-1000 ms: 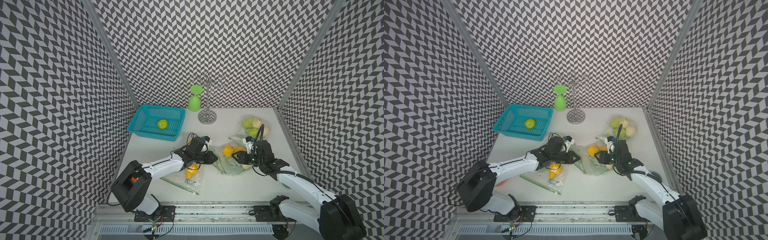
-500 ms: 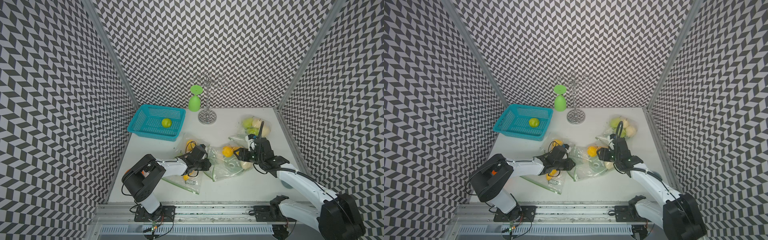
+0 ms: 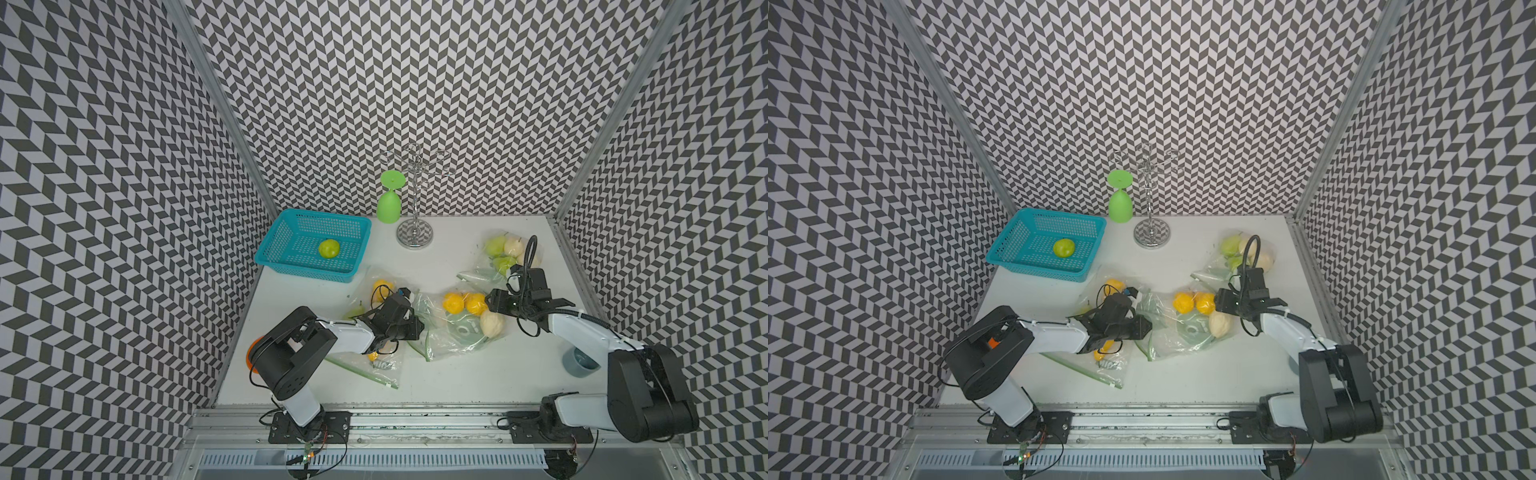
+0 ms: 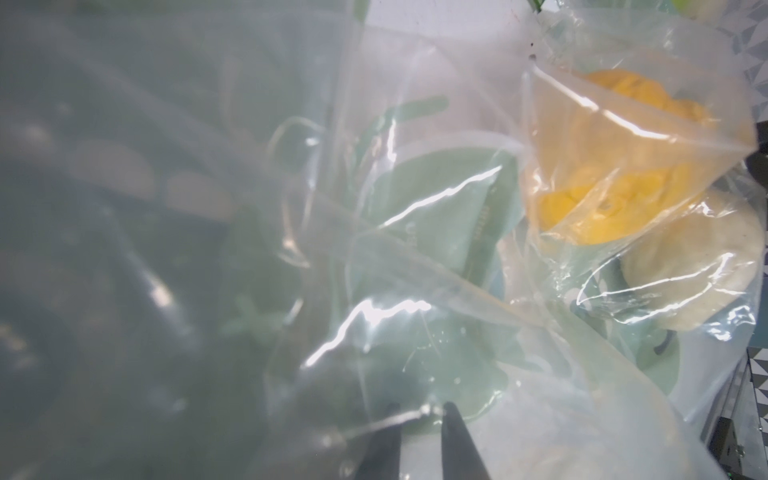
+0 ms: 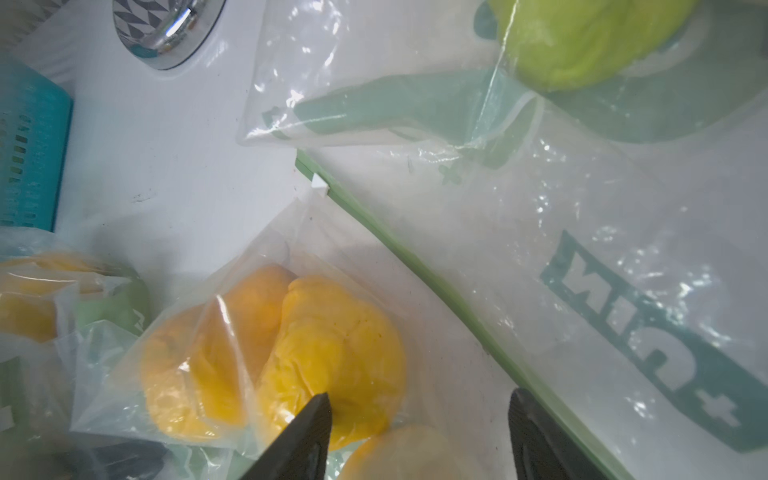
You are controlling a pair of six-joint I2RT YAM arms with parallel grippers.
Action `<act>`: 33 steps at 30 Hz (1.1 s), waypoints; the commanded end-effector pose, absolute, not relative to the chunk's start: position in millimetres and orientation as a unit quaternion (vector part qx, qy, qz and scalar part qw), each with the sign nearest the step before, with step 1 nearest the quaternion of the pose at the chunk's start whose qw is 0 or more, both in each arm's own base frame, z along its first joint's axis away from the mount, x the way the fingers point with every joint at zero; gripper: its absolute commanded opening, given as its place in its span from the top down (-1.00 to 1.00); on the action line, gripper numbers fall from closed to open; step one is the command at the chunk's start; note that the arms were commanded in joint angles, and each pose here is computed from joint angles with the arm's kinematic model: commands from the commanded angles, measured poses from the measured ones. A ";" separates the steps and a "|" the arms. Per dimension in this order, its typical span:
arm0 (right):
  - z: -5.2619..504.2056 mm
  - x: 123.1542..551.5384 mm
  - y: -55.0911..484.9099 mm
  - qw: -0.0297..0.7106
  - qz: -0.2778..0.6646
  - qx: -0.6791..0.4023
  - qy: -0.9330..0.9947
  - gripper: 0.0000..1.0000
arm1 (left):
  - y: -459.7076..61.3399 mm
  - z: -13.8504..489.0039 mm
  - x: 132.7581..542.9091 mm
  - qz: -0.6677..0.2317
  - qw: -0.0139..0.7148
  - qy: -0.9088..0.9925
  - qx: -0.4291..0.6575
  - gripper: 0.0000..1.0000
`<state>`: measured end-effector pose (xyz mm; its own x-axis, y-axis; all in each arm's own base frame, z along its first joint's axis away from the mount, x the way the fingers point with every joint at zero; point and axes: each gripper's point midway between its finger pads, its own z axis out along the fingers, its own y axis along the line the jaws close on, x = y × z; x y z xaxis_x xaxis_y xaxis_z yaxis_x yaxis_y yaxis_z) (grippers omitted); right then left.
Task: Open the zip-top bag and take out the pear
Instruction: Pick up the pear from the zipper food storage bag.
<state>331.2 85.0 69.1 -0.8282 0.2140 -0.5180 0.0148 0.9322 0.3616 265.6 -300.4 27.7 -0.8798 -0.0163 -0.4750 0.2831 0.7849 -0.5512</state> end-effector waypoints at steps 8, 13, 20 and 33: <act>63.0 315.9 124.8 0.282 0.291 -0.008 0.914 0.36 | -294.6 9.8 255.6 -0.313 0.214 0.922 0.073 0.60; 73.5 299.9 132.1 0.288 0.321 -0.016 0.902 0.90 | -293.8 5.6 251.6 -0.317 0.210 0.922 0.075 0.61; 142.9 298.3 129.8 0.354 0.324 -0.023 0.877 1.00 | -293.6 -1.4 247.7 -0.319 0.203 0.923 0.077 0.61; 209.3 278.8 143.0 0.362 0.382 -0.036 0.849 1.00 | -292.5 -21.2 238.7 -0.331 0.187 0.922 0.067 0.62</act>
